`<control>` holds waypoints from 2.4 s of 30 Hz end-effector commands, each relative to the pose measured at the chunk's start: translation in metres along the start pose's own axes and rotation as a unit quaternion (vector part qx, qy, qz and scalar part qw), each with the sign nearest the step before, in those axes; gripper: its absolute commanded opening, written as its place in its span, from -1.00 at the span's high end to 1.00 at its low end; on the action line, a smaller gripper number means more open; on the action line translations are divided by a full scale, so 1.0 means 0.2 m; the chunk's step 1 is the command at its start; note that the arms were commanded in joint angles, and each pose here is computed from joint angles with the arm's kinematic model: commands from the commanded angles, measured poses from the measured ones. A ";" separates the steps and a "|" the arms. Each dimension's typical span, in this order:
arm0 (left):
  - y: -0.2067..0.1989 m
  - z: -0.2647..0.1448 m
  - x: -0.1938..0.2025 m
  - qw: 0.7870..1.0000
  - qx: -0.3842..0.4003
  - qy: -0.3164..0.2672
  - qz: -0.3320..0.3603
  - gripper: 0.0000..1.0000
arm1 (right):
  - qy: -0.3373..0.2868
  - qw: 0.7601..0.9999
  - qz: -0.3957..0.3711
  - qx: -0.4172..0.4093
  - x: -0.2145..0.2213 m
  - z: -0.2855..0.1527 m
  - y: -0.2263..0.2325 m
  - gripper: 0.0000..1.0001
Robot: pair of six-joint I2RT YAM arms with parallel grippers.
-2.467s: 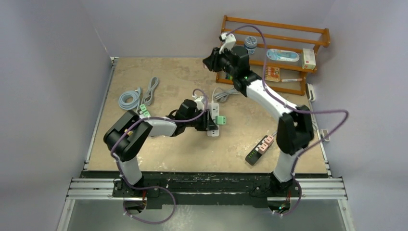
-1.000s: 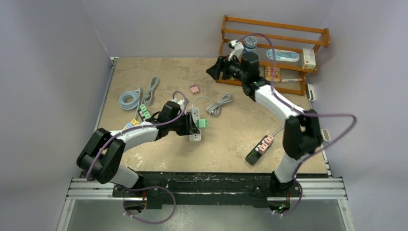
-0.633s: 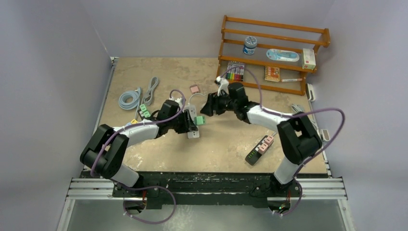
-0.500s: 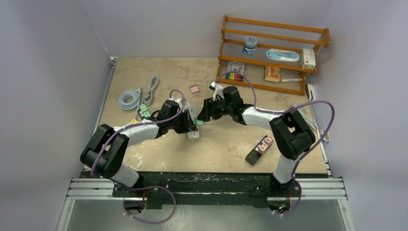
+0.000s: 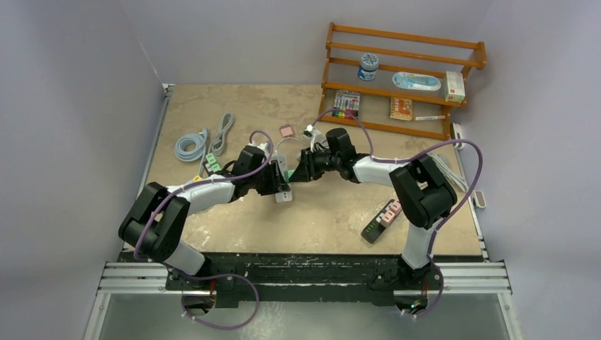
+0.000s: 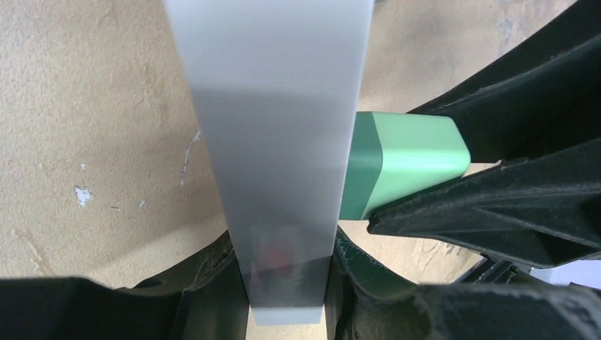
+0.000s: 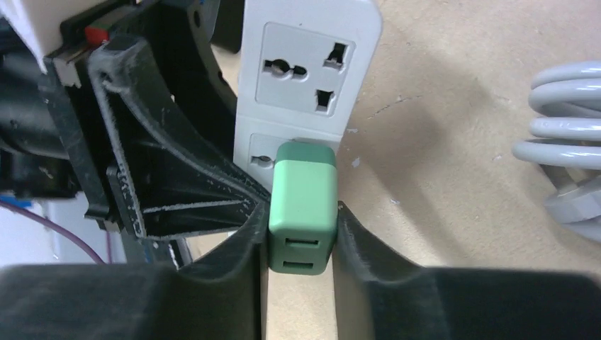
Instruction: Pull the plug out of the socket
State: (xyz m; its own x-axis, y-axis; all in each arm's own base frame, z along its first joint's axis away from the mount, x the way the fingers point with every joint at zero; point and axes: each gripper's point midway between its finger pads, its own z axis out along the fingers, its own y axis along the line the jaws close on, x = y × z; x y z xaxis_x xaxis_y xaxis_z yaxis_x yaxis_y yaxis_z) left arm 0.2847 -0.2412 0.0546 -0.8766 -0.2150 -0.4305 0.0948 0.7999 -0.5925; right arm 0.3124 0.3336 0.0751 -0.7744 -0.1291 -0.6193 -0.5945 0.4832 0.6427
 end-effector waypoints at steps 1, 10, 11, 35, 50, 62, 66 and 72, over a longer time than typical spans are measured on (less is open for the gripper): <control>-0.14 -0.03 -0.22 0.997 0.035 -0.066 0.023 1.00 | 0.034 0.998 -0.029 -0.036 0.02 -0.01 0.06 0.96; -0.08 -0.03 -0.19 0.998 0.017 -0.052 0.033 1.00 | -0.040 0.968 -0.125 0.212 -0.27 -0.35 -0.14 1.00; -0.09 -0.02 -0.19 0.998 0.023 -0.051 0.034 1.00 | -0.047 0.982 -0.118 0.136 -0.30 -0.38 -0.06 1.00; -0.40 0.18 -0.05 0.987 0.108 0.032 0.116 1.00 | -0.257 0.959 -0.030 0.119 -0.74 -0.96 -0.07 1.00; -0.86 0.36 0.26 0.923 0.193 0.146 0.300 1.00 | -0.461 0.794 0.001 0.396 -0.77 -1.65 -0.17 1.00; -0.95 0.22 0.26 0.853 0.211 0.157 0.450 1.00 | -0.521 0.749 0.008 0.409 -0.75 -1.82 -0.10 1.00; -0.95 0.16 0.26 0.819 0.223 0.183 0.496 1.00 | -0.529 0.735 0.006 0.424 -0.74 -1.87 -0.08 1.00; -0.94 0.17 0.14 0.791 0.202 0.159 0.555 1.00 | -0.541 0.721 0.001 0.433 -0.76 -1.92 -0.07 1.00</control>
State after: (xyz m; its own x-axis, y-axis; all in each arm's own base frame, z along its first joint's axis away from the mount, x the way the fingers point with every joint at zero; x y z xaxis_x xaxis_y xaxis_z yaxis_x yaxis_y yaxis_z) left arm 0.2397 -0.4117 0.0934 -0.3879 0.7021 -0.5972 0.9195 0.2499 -0.3034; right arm 0.3568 0.0230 0.3024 0.0135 0.3973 -0.9176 0.1250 0.9098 0.3957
